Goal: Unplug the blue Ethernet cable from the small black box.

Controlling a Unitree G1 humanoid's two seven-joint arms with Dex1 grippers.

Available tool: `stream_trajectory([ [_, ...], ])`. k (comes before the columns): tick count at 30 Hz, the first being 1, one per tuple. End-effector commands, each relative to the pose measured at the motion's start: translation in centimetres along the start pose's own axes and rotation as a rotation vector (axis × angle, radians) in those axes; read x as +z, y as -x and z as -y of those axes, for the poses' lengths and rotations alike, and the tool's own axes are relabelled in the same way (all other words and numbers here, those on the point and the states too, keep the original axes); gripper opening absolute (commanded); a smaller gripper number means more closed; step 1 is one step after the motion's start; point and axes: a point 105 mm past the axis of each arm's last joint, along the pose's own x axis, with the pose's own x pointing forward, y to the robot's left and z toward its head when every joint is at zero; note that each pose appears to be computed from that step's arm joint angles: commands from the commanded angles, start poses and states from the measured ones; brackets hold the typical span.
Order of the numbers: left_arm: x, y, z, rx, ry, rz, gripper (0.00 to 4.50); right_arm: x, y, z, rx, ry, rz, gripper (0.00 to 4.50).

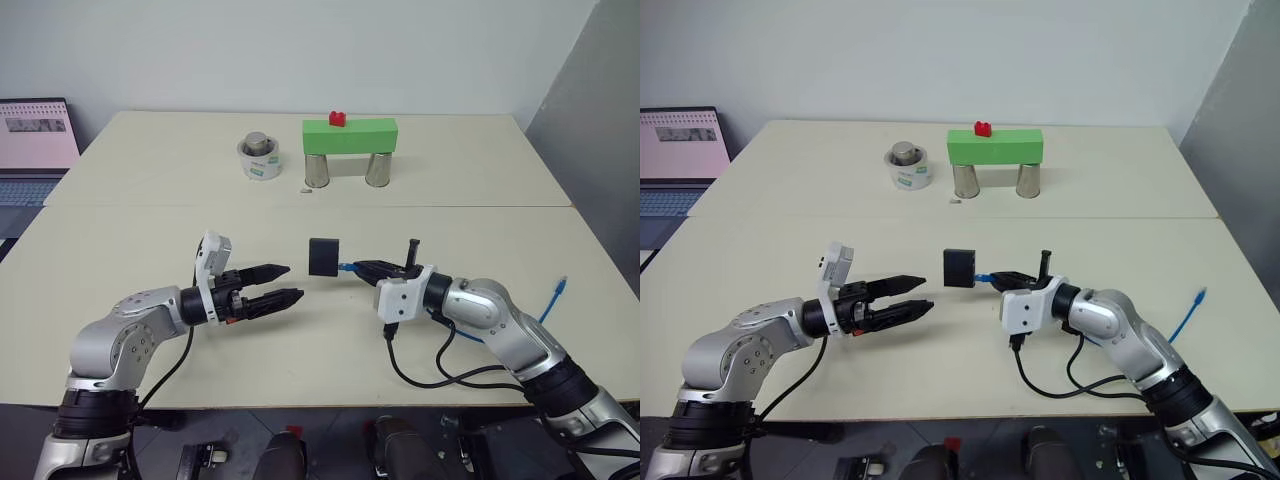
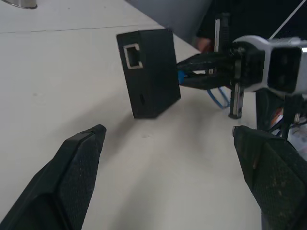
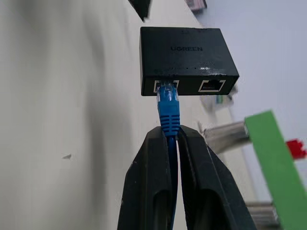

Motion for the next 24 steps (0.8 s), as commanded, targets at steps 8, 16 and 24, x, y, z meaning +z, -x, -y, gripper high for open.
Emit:
stream_trajectory([
  [8, 1.9, -1.2, 1.9, -0.113, 0.057, 0.074, 4.50, 1.4, 1.1, 2.3, -0.108, 0.140, 0.113, 0.00],
  [16, 2.1, -1.6, 2.4, -0.148, 0.068, 0.088, 2.99, 1.3, 1.4, 2.2, -0.112, 0.163, 0.126, 0.00],
  [24, 1.5, -2.0, 2.5, -0.158, 0.042, 0.047, 1.26, 2.0, 1.0, 2.1, -0.109, 0.199, 0.157, 0.00],
])
